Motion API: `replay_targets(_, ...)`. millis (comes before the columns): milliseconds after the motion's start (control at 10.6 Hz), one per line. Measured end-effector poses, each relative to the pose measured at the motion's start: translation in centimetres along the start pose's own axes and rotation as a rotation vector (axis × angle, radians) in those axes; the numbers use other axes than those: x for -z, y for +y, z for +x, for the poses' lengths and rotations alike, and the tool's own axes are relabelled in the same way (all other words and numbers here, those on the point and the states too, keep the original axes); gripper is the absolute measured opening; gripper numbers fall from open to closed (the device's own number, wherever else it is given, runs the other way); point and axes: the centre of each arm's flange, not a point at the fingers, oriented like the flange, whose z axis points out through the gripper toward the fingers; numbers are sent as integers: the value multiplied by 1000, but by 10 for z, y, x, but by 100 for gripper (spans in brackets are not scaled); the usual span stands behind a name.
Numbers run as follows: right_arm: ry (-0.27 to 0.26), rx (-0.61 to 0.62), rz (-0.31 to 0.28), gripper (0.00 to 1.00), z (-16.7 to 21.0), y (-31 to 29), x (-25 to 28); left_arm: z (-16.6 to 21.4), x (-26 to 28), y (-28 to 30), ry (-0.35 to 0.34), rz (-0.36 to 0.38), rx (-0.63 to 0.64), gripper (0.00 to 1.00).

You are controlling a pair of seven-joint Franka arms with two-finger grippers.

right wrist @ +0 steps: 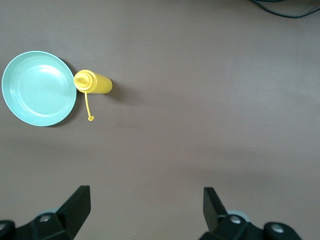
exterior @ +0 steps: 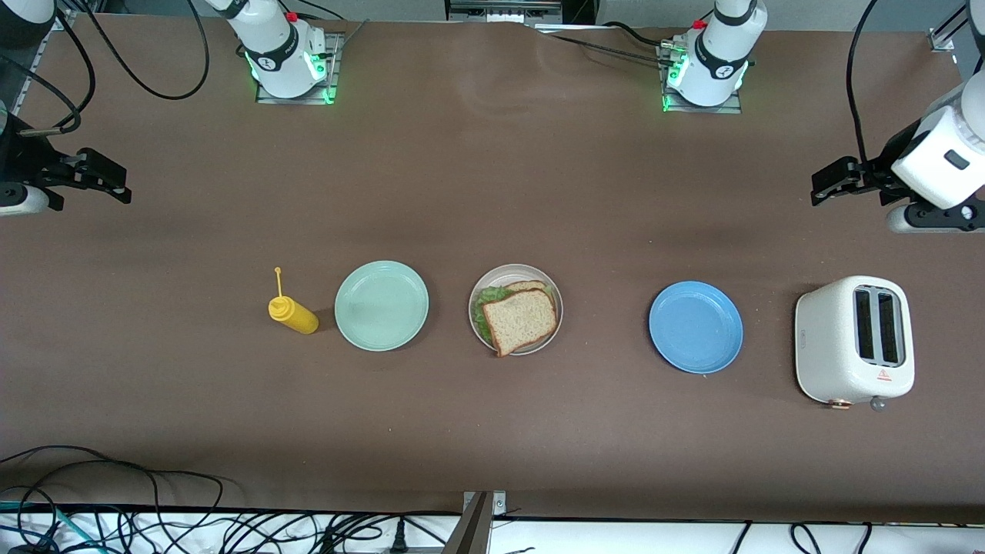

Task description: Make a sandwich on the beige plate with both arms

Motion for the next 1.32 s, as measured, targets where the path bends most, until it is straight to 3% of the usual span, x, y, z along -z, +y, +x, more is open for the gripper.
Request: replay_targets(1323,14,15,2,100,13,-10,0,5,-4,-6,-2,-30,13,100)
